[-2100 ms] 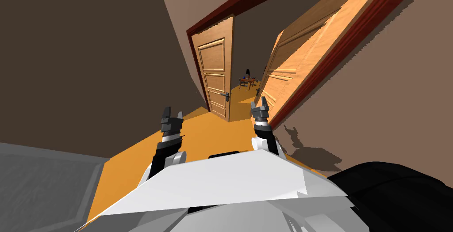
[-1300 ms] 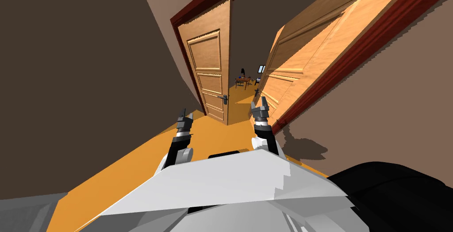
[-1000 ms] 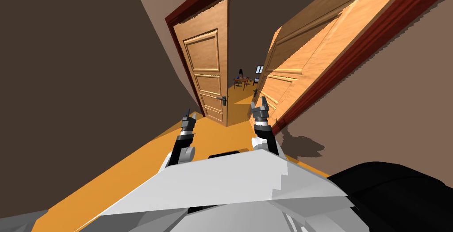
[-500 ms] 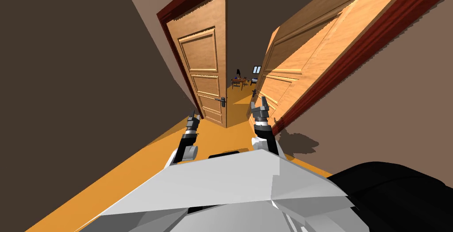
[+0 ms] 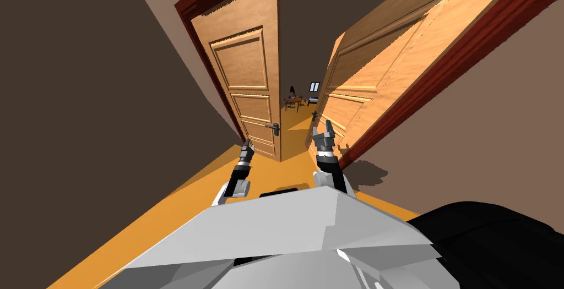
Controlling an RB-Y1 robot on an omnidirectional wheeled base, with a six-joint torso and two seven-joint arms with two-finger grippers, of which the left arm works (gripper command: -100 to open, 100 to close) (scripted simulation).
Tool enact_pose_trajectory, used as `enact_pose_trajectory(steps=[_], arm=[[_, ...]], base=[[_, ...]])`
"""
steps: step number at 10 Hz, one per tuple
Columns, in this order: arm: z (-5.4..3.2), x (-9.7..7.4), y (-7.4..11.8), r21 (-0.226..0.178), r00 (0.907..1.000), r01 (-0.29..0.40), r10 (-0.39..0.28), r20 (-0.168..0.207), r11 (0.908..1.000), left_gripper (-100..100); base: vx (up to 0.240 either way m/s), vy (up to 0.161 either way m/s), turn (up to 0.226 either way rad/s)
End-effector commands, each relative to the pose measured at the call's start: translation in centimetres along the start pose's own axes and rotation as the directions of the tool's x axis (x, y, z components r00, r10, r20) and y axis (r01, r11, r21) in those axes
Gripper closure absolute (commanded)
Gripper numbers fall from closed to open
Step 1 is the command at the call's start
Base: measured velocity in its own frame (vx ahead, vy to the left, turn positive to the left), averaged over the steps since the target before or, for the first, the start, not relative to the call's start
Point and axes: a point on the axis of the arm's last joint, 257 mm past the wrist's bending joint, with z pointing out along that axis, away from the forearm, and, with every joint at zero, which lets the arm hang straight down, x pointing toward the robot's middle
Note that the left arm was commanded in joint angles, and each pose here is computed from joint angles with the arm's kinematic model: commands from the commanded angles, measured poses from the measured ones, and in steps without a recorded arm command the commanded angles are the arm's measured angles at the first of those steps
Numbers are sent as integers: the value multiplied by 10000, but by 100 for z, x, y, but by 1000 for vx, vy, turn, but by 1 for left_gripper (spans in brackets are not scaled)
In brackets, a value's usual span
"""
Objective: Push the door open
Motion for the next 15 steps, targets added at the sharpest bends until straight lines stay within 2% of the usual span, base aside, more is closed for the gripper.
enact_pose_trajectory(steps=[1, 3, 4, 6, 12, 15], arm=[[34, 78, 121, -244, 9998, 86, -90, -163, 9997, -100], [62, 200, 312, -638, 9988, 186, -213, -429, 9978, -100], [62, 200, 312, -638, 9988, 186, -213, -429, 9978, -100], [75, 279, 435, -899, 9978, 232, -287, -602, 9957, -100], [88, 663, 1037, -2216, 9879, 249, -579, -1437, 9748, -100], [78, 744, 1171, -2514, 9848, 202, -626, -1620, 9677, -100]], base=[[94, 55, -84], [89, 35, -108], [102, 50, -68], [78, 54, -74], [172, 91, -143], [106, 62, -64]])
